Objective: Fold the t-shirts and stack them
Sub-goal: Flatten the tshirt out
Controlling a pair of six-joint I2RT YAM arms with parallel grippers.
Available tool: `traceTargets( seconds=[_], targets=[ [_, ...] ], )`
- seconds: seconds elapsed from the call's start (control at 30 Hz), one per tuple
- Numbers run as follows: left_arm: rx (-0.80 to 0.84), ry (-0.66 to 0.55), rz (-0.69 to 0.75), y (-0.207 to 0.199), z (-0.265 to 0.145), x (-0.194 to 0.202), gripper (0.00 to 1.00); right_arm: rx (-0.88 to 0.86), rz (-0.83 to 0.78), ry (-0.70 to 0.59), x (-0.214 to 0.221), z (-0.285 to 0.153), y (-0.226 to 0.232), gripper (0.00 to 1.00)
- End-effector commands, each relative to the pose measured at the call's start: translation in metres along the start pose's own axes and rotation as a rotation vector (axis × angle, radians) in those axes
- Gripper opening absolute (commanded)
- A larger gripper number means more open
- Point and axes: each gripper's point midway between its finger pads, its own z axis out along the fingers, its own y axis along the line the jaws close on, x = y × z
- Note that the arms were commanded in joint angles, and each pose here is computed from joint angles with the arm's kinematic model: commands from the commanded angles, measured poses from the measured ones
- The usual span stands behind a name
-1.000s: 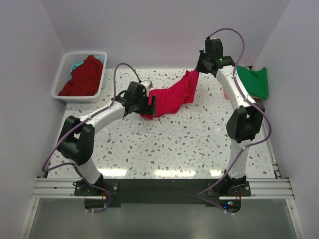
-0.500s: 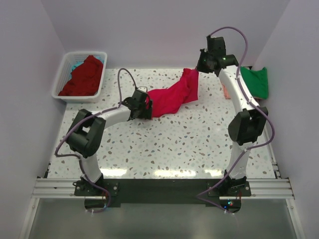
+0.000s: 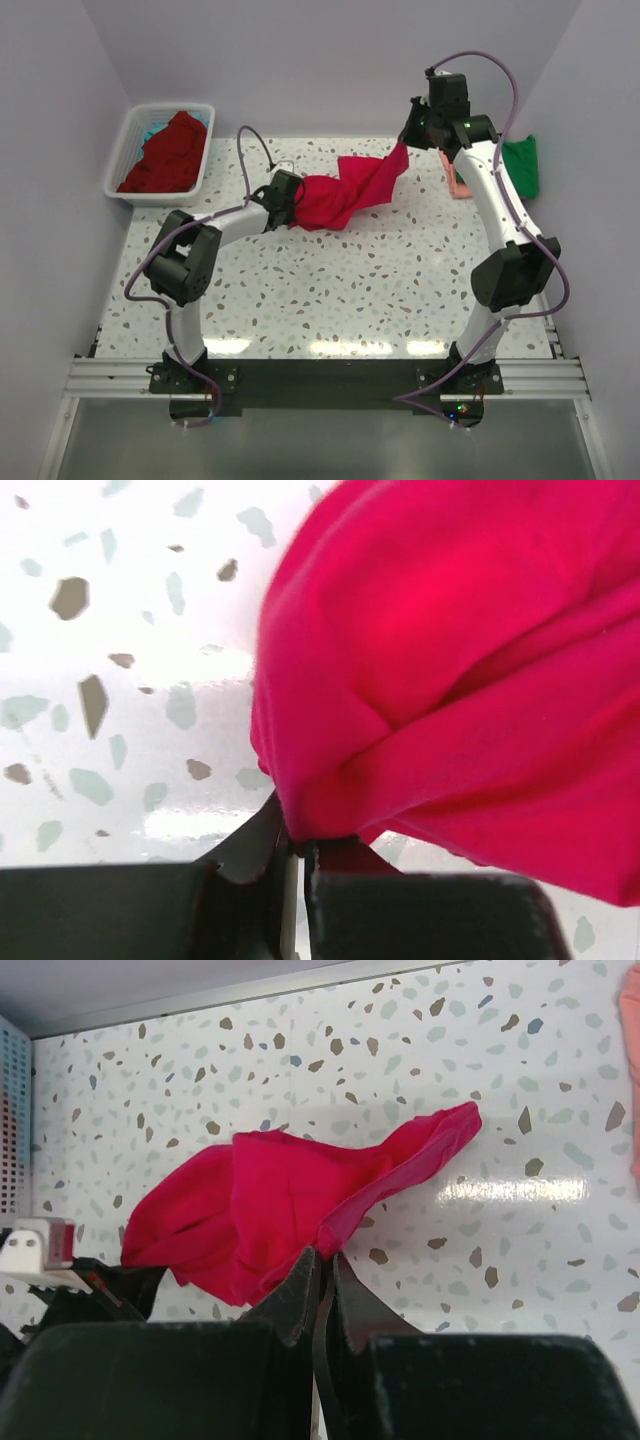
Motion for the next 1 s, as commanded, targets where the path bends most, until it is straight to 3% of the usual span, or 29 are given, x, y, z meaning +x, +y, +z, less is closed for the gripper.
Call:
traceTargets(
  seconds=[0.0, 0.43, 0.97],
  targets=[
    [-0.036, -0.213, -0.103, 0.013, -0.042, -0.089, 0.00, -0.005, -0.006, -0.048, -0.011, -0.029, 0.003, 0.00],
    [-0.163, -0.467, -0.228, 0.075, -0.138, -0.206, 0.00, 0.010, -0.013, -0.173, -0.045, -0.079, 0.005, 0.00],
    [-0.359, -0.685, -0.186, 0.131, -0.234, -0.292, 0.00, -0.004, 0.003, -0.378, -0.090, -0.159, 0.009, 0.00]
  ],
)
